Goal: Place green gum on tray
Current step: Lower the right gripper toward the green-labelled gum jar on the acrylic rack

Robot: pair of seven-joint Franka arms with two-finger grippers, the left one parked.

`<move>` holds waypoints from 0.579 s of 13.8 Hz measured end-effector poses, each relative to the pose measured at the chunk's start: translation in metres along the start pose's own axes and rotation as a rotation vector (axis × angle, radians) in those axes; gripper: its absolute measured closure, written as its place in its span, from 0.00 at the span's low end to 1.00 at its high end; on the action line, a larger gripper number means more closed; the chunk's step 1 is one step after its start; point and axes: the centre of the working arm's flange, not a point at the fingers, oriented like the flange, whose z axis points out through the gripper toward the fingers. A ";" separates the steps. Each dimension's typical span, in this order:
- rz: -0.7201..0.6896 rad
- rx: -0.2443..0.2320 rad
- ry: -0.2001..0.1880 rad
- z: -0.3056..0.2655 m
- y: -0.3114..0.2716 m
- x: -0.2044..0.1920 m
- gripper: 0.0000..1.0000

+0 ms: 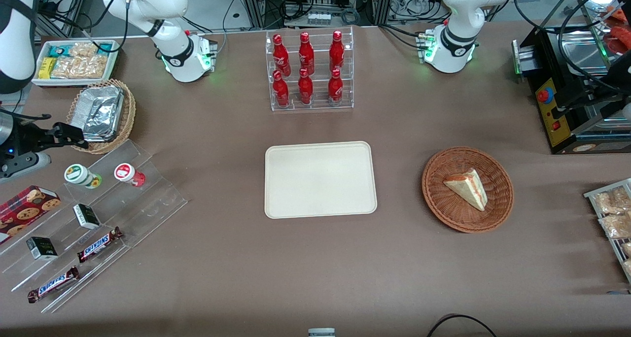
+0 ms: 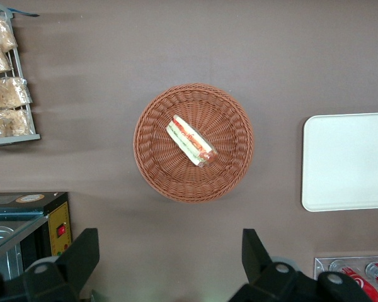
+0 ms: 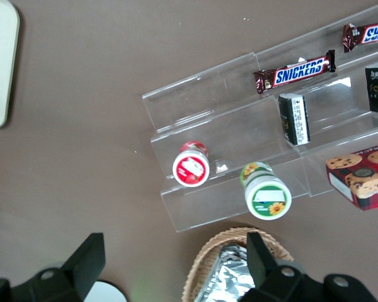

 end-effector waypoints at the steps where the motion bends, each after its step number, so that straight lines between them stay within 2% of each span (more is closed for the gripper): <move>1: -0.044 -0.009 0.001 0.001 0.003 0.000 0.00; 3: -0.110 -0.020 0.003 0.004 0.006 0.003 0.00; 8: -0.170 -0.022 0.007 0.024 0.032 0.000 0.00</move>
